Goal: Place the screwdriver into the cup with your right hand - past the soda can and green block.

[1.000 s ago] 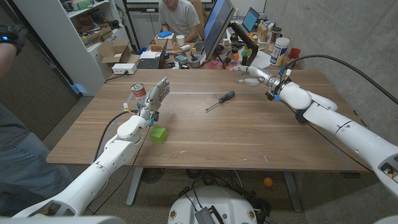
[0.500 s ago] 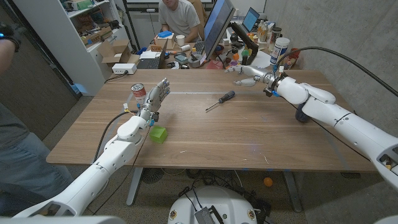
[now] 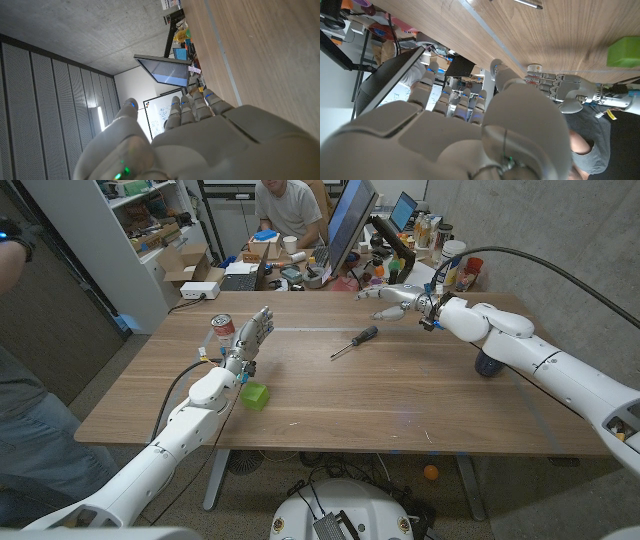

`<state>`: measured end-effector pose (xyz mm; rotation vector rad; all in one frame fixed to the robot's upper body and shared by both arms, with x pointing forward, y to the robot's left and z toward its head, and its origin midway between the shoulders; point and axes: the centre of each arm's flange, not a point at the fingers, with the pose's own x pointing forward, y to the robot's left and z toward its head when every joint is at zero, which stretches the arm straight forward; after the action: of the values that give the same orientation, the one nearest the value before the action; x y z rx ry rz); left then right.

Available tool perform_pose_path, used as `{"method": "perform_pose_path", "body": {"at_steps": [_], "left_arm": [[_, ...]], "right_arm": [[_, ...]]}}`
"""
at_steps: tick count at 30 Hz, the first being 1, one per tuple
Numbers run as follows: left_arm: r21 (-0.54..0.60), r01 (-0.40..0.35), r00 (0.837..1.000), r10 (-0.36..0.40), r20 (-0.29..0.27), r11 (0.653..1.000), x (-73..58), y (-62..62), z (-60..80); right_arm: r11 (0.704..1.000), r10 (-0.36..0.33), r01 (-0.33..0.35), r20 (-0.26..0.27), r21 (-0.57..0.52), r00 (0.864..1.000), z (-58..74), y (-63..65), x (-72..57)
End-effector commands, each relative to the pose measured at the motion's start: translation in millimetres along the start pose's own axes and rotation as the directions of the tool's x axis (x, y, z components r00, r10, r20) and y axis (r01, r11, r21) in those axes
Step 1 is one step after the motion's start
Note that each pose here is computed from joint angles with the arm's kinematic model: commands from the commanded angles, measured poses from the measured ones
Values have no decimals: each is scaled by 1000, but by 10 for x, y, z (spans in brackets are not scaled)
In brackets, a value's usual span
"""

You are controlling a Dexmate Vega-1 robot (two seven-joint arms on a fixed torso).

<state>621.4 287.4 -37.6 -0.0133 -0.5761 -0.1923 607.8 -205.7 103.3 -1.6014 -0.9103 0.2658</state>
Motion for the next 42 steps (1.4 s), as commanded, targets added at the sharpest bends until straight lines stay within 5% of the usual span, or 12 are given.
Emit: {"method": "perform_pose_path", "body": {"at_steps": [1, 11, 42], "left_arm": [[3, -2, 1000, 2, -2, 1000, -33, -4, 0], [4, -1, 1000, 1, -7, 1000, -53, -19, -5], [-6, -21, 1000, 21, -8, 1000, -120, -25, -36]], "right_arm": [[993, 79, -78, 15, -85, 997, 1, -3, 174], [978, 157, -156, -8, -136, 988, -10, 22, 323], [932, 237, -239, -39, -272, 971, 121, 181, 639]]}}
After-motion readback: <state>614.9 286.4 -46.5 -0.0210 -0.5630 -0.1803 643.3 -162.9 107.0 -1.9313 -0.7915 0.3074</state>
